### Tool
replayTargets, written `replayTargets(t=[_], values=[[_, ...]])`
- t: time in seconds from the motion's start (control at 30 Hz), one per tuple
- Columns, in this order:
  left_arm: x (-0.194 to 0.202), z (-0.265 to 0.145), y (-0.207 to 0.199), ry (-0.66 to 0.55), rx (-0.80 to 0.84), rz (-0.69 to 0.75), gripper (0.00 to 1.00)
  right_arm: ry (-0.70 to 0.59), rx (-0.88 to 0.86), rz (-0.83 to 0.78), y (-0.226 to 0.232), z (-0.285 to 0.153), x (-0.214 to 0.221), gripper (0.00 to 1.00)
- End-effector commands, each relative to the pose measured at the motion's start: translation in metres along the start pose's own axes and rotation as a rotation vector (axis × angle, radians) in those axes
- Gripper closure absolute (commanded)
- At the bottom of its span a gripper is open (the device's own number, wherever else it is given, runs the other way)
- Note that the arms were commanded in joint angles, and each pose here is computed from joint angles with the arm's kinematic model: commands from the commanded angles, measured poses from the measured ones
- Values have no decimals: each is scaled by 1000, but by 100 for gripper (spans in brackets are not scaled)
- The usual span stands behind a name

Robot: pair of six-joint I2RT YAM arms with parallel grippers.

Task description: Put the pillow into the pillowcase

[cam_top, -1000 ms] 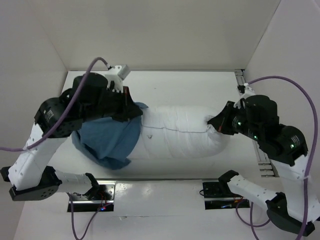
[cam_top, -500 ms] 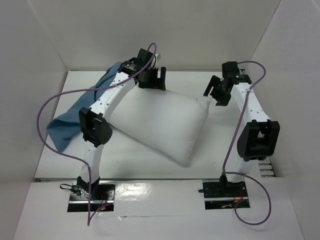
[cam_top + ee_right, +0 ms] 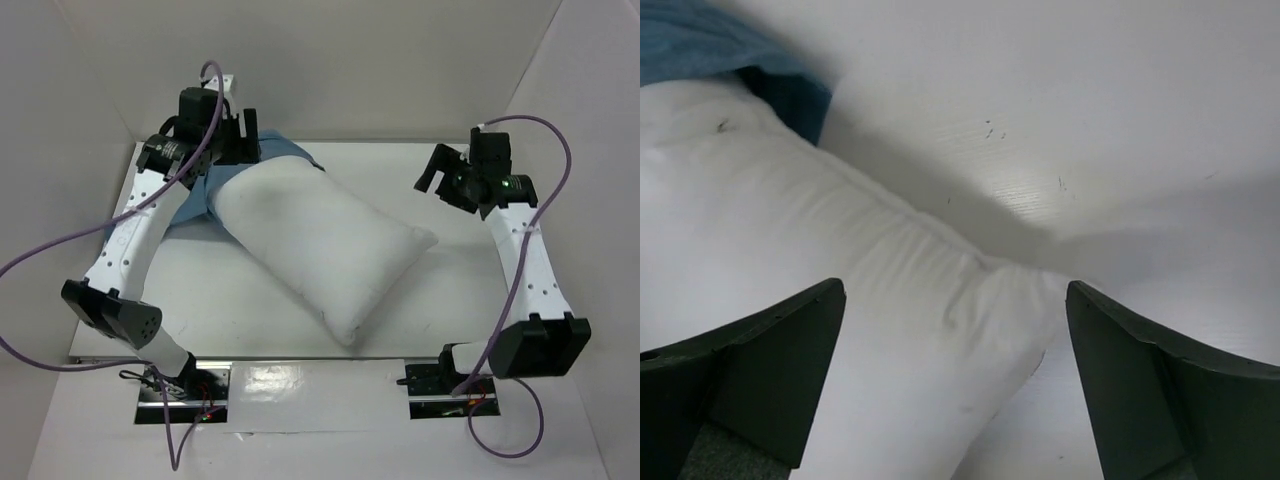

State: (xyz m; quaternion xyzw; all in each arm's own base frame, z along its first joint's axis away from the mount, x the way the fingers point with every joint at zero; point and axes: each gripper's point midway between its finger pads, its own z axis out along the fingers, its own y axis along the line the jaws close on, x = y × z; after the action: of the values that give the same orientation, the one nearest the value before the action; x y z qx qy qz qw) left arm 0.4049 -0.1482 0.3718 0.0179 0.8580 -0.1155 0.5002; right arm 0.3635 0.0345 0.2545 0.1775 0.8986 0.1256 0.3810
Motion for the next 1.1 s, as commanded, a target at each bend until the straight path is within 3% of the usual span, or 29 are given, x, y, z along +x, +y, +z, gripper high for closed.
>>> replayTargets(t=[0.0,0.07,0.13,0.27,0.4,0.53,0.73,0.87,0.97,1.03,1.07], values=[[46,38,55,122,-181,43,9,45,-36,-48,3,-17,28,2],[68,52,74,166,-205,34,1,110,-73,-62,8,-21,55,0],[93,62,79,211,-181,5,1,153,-102,-72,12,-25,72,0],[103,70,105,167,-298,-12,18,293,-189,-44,20,-31,122,0],[103,76,124,164,-401,24,24,348,-204,6,18,-34,148,0],[97,84,134,162,-426,26,33,354,-210,30,16,-33,156,0],[106,100,151,215,-486,40,33,352,-199,40,15,-28,156,0],[107,87,155,218,-537,-12,34,355,-199,25,18,-27,156,0],[105,62,147,187,-484,-70,22,362,-210,2,21,-28,160,0],[101,56,128,153,-353,-104,7,375,-278,-2,37,-27,166,0],[95,44,115,124,-286,-123,4,382,-308,1,44,-27,170,0]])
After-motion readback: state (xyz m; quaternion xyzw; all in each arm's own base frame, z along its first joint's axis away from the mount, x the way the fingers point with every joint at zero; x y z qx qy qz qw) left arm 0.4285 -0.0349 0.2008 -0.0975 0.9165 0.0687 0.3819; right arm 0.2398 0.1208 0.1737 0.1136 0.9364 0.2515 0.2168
